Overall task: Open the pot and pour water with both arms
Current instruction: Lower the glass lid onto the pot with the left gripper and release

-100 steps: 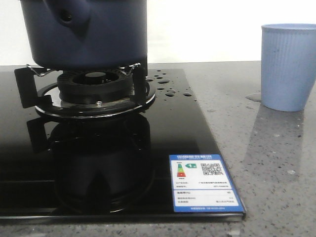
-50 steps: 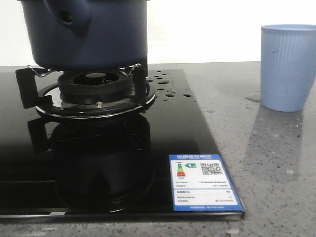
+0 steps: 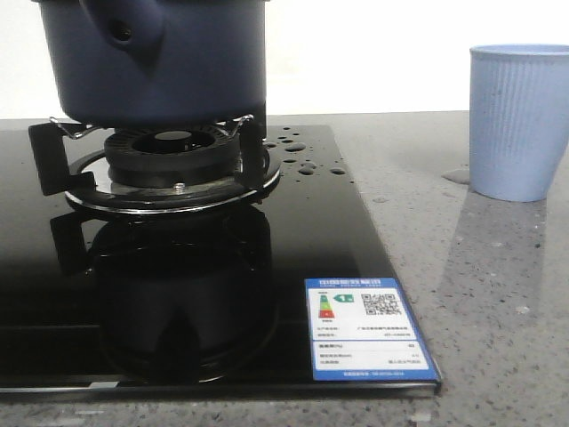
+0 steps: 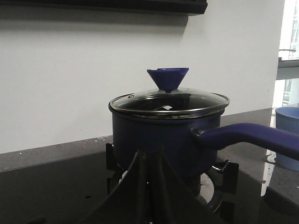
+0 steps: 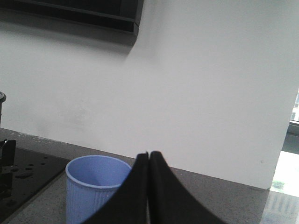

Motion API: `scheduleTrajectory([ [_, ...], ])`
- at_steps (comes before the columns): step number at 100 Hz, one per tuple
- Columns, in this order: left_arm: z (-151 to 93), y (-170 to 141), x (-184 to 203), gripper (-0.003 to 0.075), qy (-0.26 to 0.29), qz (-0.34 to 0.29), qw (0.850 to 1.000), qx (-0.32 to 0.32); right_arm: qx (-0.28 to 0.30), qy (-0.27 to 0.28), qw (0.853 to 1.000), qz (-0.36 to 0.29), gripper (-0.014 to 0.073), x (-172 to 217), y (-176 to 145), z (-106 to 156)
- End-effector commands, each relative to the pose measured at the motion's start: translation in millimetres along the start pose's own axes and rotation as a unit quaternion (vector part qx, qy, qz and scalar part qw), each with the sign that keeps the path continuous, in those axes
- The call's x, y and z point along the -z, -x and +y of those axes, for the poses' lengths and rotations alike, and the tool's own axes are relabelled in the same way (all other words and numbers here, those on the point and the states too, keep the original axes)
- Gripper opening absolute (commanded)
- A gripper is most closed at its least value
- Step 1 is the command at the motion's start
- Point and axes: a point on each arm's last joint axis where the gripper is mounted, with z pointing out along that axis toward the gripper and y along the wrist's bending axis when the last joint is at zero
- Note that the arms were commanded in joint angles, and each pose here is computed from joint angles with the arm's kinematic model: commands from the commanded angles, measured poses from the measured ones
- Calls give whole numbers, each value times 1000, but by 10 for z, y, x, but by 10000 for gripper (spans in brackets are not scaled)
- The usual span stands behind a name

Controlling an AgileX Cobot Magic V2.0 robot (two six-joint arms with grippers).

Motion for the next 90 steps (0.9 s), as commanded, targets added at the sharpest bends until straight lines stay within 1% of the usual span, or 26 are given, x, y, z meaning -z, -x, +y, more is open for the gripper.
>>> scheduleTrajectory([
  [1,-15,54,38,-20,-2,-23,999,25,3,10,999,-39,-67,-10,131,5],
  [68,-10,49,50,-19,3,-25,1000,17,3,10,999,-39,-67,-10,131,5],
  [72,-5,42,50,-19,6,-20,1000,3,3,10,999,-39,-67,-10,131,5],
  [77,-2,15,49,-19,7,-6,999,-40,3,10,999,-39,-67,-10,131,5],
  [82,-8,-42,50,-19,2,26,995,-93,3,10,999,-39,-67,-10,131,5],
  [88,24,-100,56,-19,16,59,993,-100,3,10,999,-39,-67,-10,131,5],
  [89,31,-106,57,-19,20,63,994,-83,3,10,999,-39,-67,-10,131,5],
  [90,41,-121,59,-19,24,72,992,-98,3,10,999,-39,-67,-10,131,5],
])
